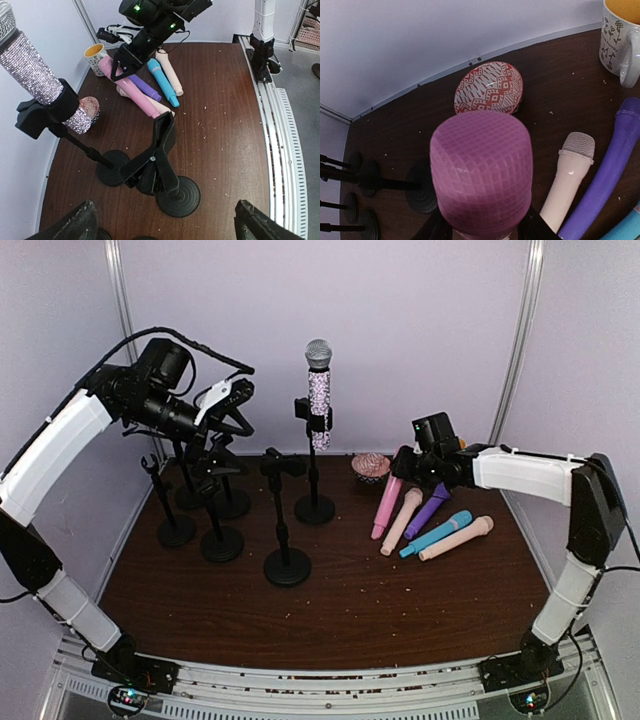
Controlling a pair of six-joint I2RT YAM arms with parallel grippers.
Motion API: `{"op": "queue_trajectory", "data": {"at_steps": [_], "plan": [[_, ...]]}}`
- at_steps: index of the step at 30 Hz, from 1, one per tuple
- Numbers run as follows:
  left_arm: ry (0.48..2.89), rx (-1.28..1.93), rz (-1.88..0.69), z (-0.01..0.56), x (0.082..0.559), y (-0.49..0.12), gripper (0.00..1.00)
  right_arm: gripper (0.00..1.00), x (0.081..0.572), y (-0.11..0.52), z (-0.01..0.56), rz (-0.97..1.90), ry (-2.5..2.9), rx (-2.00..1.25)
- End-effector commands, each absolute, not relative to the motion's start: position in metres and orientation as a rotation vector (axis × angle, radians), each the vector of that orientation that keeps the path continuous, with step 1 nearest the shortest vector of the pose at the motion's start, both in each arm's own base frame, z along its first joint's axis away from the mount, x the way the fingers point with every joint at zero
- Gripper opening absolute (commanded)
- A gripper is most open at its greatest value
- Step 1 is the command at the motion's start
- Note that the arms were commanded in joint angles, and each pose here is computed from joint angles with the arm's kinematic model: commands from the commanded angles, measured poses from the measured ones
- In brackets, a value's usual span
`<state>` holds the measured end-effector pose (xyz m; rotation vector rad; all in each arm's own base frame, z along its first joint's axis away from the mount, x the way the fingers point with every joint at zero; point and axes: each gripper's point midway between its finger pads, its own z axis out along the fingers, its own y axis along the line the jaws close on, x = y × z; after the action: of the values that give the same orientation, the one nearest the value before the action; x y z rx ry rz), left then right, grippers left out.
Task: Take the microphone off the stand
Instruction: Place the microphone at the center of the board.
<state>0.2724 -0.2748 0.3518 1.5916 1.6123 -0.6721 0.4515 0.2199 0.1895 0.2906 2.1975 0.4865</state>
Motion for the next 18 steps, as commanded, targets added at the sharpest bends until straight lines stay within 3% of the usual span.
{"op": "queue_trajectory", "data": {"at_steps": [1, 12, 18], "plan": [[1.68, 1.504, -0.595, 0.357, 0.287, -0.263, 0.98, 0.0, 0.482, 0.235, 0.17, 0.497, 2.235, 0.396], [1.73, 1.446, -0.586, 0.356, 0.282, -0.242, 0.98, 0.0, 0.506, 0.229, 0.097, 0.355, 2.316, 0.576], [1.744, 1.494, -0.548, 0.351, 0.272, -0.233, 0.98, 0.23, 0.508, 0.227, 0.094, 0.319, 2.329, 0.575]]}}
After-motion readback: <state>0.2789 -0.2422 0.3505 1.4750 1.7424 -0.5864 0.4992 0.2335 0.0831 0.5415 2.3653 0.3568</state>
